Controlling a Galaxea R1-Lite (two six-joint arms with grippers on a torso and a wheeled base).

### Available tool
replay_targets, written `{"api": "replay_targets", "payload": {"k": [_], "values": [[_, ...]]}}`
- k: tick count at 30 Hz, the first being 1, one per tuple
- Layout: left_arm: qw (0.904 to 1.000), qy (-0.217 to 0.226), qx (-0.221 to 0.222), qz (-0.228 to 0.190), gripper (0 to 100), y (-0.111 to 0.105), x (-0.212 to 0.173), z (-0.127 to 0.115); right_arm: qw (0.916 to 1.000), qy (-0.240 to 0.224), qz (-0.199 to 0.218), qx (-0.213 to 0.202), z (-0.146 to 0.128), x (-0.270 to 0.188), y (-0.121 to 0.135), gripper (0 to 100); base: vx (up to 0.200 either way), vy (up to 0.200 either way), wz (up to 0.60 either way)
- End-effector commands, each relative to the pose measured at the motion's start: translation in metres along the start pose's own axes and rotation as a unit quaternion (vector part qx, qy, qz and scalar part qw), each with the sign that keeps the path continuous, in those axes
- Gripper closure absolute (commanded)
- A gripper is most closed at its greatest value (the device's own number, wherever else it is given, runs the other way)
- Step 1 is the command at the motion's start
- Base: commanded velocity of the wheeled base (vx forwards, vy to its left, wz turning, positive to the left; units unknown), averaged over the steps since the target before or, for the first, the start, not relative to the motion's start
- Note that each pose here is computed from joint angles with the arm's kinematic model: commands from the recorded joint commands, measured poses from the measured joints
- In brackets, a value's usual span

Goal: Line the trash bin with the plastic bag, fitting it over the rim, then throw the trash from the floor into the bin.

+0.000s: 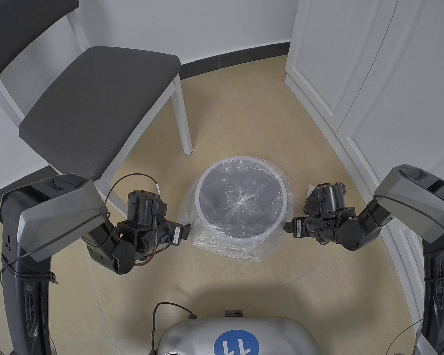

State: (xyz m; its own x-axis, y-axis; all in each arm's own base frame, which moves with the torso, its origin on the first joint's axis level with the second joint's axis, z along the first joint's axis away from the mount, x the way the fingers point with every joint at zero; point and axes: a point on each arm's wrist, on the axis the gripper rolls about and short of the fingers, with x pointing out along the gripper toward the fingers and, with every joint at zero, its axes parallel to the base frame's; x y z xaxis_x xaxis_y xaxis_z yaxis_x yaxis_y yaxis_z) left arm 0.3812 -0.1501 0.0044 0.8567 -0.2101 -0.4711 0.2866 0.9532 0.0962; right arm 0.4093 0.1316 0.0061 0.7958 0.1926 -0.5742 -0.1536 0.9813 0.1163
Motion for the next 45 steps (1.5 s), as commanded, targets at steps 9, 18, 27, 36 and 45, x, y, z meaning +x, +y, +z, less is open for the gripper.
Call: {"api": "replay_targets", "payload": {"k": [9,18,27,36,45], "values": [[0.9988,0.048,0.006,-0.004,0,-0.002,0.027,-0.039,0.9993,0.038,-0.001,-0.006,-0.029,0.021,0.003,0,0.000,0.000,0.00],[0.9991,0.034,-0.010,0.025,0,0.015,0.054,-0.044,0.9992,0.038,-0.013,-0.001,-0.032,0.031,-0.004,0,0.000,0.000,0.00],[0.9983,0.014,-0.022,0.052,0,0.032,0.058,-0.035,0.9991,0.039,-0.015,-0.003,-0.033,0.033,-0.006,0,0.000,0.000,0.00],[0.9980,0.018,-0.026,0.055,0,0.037,0.066,-0.042,0.9988,0.042,-0.024,0.000,-0.037,0.040,-0.014,0,0.000,0.000,0.00],[0.9978,-0.003,-0.040,0.052,0,0.037,0.055,-0.024,0.9995,0.023,-0.020,-0.001,-0.018,0.018,-0.011,0,0.000,0.000,0.00]]}}
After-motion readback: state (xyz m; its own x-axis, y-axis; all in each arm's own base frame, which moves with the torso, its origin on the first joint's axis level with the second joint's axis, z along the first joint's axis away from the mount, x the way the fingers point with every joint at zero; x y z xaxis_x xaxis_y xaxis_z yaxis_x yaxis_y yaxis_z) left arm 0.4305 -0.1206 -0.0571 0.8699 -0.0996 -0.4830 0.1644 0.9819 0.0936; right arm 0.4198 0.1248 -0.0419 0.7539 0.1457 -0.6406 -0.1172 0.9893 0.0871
